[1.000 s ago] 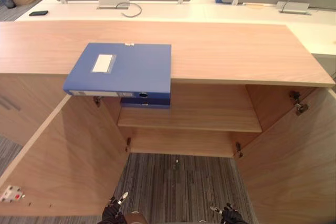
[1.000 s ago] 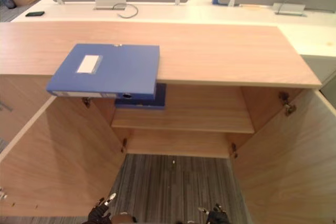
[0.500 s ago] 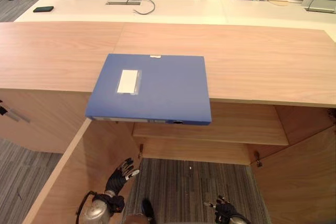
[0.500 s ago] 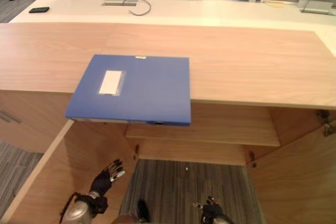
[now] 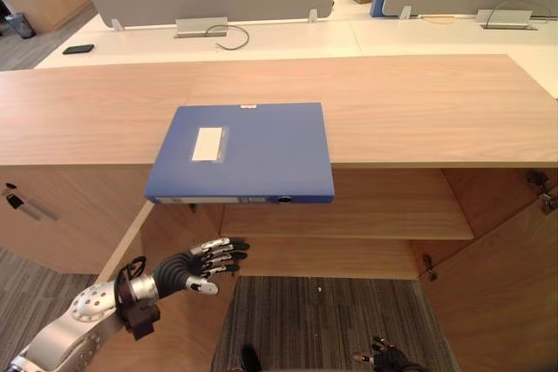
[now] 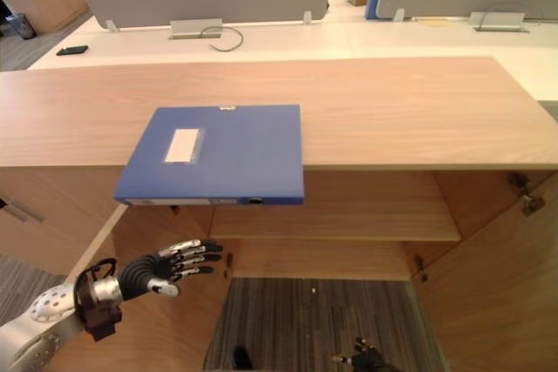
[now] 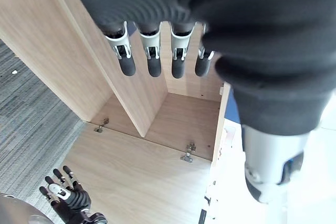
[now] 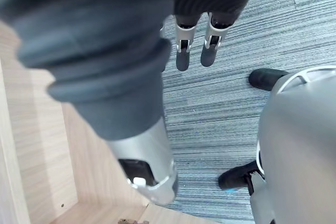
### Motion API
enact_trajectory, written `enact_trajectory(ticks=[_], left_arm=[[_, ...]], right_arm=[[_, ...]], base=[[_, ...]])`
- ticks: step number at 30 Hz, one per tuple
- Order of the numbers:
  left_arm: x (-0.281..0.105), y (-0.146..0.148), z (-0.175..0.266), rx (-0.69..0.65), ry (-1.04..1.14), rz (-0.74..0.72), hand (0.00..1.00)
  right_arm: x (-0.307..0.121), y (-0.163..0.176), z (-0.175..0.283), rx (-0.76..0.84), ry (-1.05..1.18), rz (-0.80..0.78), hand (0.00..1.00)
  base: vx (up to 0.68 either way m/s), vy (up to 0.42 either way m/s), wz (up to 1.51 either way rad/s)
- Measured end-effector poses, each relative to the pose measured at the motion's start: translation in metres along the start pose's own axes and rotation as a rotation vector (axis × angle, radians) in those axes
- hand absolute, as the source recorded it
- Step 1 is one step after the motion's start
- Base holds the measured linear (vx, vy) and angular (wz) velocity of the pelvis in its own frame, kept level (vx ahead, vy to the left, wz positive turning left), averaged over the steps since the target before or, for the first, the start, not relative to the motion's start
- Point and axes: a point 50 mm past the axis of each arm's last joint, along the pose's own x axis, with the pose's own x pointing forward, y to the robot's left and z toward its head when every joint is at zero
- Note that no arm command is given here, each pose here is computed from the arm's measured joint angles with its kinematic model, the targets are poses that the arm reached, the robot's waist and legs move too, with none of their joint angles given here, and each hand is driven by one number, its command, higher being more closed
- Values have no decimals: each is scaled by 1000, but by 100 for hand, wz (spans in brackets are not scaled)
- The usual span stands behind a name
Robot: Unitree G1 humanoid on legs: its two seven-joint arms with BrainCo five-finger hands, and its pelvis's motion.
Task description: Walk over to the cabinet, pick up the folder, carry it to the office cabinet, place the folder inside the office cabinet, then close the office cabinet door
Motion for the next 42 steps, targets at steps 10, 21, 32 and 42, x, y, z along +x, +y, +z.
enact_trajectory(ticks=[10,21,32,42], left_arm=[[8,-9,77,232,-133,-195,0],[-13,-7,157,502,-469,-95,0],[-7,-25,150,780,-776,417,0],[47,-62,118,1332,-695,537,0]], right_arm=[[-4,-3,-18,-21,59,21,0],[-7,-4,-33,-4,96,20,0],[-6,1,-37,43,128,-1,0],[-2,14,-29,-96,131,18,0]], base=[[-103,-40,10],[8,-34,3],[-3,-11,3],[3,-2,-9]])
